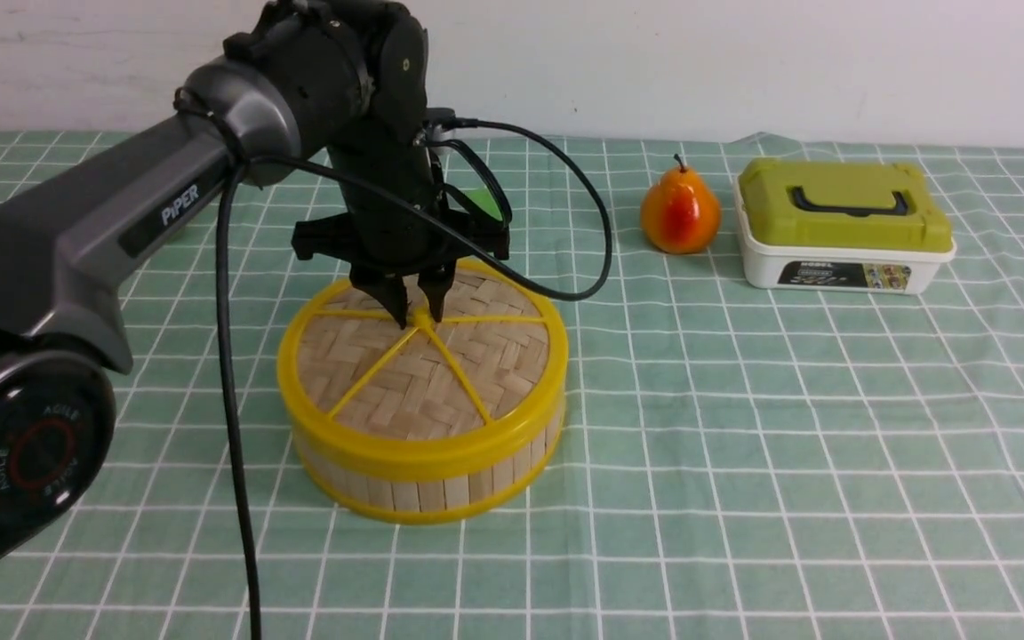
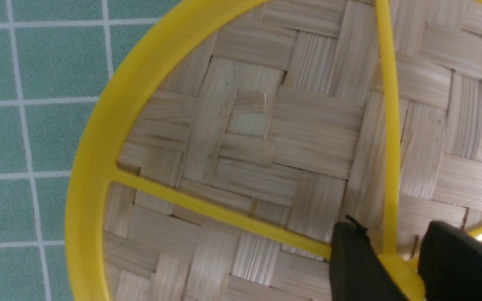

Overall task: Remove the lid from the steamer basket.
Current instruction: Use the left arm to lift the lid of the steamer, then use the left arm to place the steamer lid on the table

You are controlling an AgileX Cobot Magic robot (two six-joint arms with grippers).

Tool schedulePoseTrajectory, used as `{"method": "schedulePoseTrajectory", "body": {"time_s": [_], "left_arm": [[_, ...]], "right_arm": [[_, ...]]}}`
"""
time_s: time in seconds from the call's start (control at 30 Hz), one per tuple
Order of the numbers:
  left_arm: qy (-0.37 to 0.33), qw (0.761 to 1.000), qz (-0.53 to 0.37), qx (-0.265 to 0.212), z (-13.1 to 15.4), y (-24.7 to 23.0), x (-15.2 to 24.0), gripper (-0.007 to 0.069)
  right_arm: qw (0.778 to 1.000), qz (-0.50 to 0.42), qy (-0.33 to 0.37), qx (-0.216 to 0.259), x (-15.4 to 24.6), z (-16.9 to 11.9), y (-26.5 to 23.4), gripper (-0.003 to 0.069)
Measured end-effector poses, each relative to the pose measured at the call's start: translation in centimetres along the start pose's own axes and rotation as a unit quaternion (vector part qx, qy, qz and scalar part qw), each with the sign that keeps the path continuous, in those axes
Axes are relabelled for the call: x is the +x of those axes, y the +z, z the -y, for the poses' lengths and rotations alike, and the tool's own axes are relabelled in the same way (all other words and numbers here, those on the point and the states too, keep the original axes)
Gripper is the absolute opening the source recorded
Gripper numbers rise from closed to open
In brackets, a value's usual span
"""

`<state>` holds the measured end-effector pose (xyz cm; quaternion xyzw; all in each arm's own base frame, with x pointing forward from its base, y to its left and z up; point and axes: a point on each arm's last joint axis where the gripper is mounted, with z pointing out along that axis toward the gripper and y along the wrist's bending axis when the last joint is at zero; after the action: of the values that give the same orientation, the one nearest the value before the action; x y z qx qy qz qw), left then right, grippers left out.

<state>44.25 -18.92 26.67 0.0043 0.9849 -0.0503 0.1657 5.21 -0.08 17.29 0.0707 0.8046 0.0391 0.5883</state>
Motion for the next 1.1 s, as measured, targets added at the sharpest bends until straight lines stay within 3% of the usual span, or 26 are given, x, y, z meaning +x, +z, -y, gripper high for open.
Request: {"method": "schedulePoseTrajectory", "body": {"time_s": [0.1,0.57,0.8,1.1], "left_arm": [[-0.001,1.0,0.0,0.002,0.0,0.0,0.0,0.0105],[-0.003,1.0,0.018,0.009,-0.1,-2.1,-0.1,0.0106],[0.004,0.996,0.09,-0.001,-1.0,-8.4,-0.1,0.0106],[0.029,0.982,0.178,-0.057,-3.6,-16.2,1.5,0.0106]], "right_arm": [[1.0,0.0,0.0,0.0,0.0,0.0,0.0,0.0241],[1.0,0.0,0.0,0.0,0.0,0.0,0.0,0.0241],[1.0,0.0,0.0,0.0,0.0,0.0,0.0,0.0241],[1.0,0.0,0.0,0.0,0.0,0.0,0.0,0.0241]]}}
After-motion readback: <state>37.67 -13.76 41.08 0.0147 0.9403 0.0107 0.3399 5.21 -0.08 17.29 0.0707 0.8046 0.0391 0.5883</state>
